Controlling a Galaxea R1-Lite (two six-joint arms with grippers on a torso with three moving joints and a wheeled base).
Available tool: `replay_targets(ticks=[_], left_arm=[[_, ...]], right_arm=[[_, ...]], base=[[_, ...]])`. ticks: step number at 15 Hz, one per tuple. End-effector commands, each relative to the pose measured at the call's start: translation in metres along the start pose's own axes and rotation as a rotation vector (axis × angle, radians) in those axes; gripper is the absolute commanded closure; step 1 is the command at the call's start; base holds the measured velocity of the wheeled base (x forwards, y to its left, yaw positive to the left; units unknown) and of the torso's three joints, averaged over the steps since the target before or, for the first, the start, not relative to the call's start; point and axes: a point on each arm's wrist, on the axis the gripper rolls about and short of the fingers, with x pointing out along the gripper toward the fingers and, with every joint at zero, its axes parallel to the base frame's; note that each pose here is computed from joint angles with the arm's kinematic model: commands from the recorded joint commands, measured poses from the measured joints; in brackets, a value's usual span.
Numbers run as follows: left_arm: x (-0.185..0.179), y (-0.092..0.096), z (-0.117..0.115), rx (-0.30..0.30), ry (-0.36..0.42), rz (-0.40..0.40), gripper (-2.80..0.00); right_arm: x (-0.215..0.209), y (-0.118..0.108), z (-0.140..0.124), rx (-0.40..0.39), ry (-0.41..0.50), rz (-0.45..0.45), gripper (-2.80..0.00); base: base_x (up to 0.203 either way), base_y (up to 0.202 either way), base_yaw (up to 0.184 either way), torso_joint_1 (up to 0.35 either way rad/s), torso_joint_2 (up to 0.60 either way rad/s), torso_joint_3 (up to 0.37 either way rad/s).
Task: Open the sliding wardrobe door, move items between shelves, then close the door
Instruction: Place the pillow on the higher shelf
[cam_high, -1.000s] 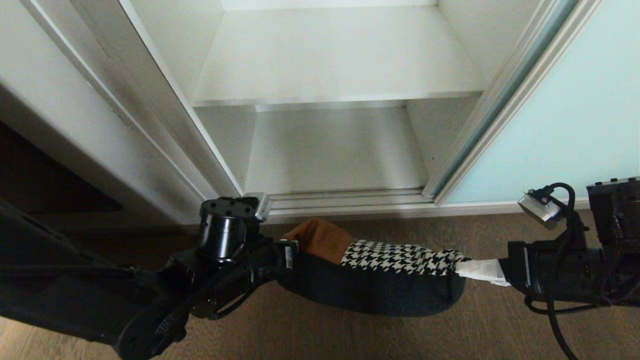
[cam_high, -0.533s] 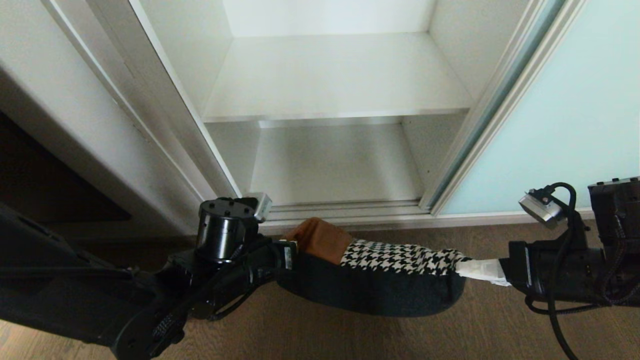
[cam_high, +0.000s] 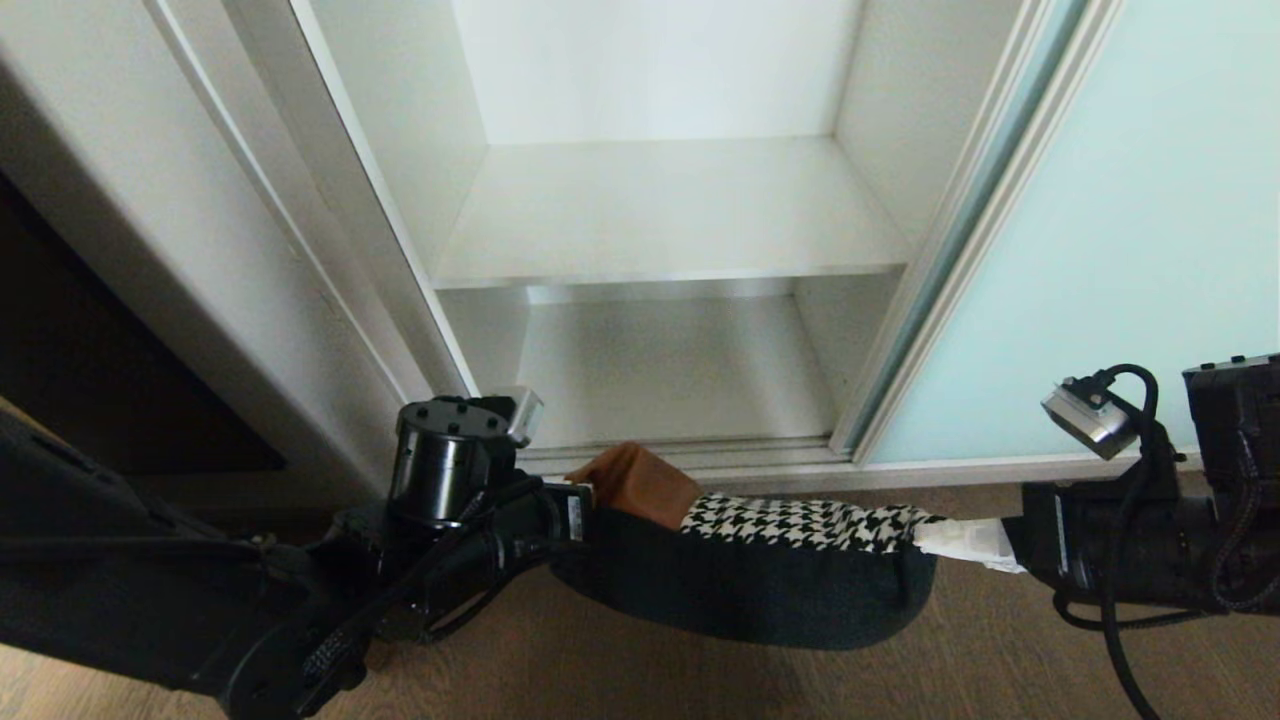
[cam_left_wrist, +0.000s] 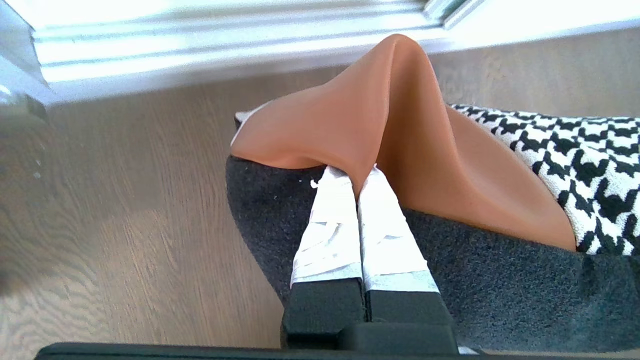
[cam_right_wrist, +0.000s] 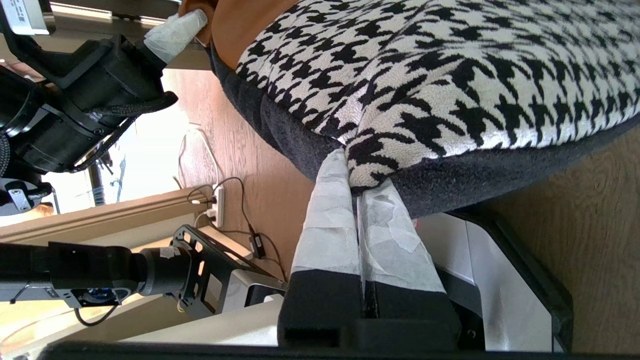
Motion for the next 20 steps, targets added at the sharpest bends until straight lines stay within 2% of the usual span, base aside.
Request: replay_targets(ticks=[1, 20], left_arm=[[-0.0019, -0.0005, 0.0028, -0.004, -0.014, -0.001, 0.00], [-0.0078, -0.0017, 0.0078, -0.004, -0.034, -0.009, 0.00]], right_arm=[[0.0000, -0.0002, -0.0006, 0.004, 0.003, 0.002, 0.00], [-0.0012, -0.0004, -0.0029, 0.001, 0.002, 0.004, 0.00]], base=[[0.000, 0.000, 0.000, 0.002, 0.01, 0.202], [0.000, 0.000, 0.000, 0.001, 0.00, 0.203]])
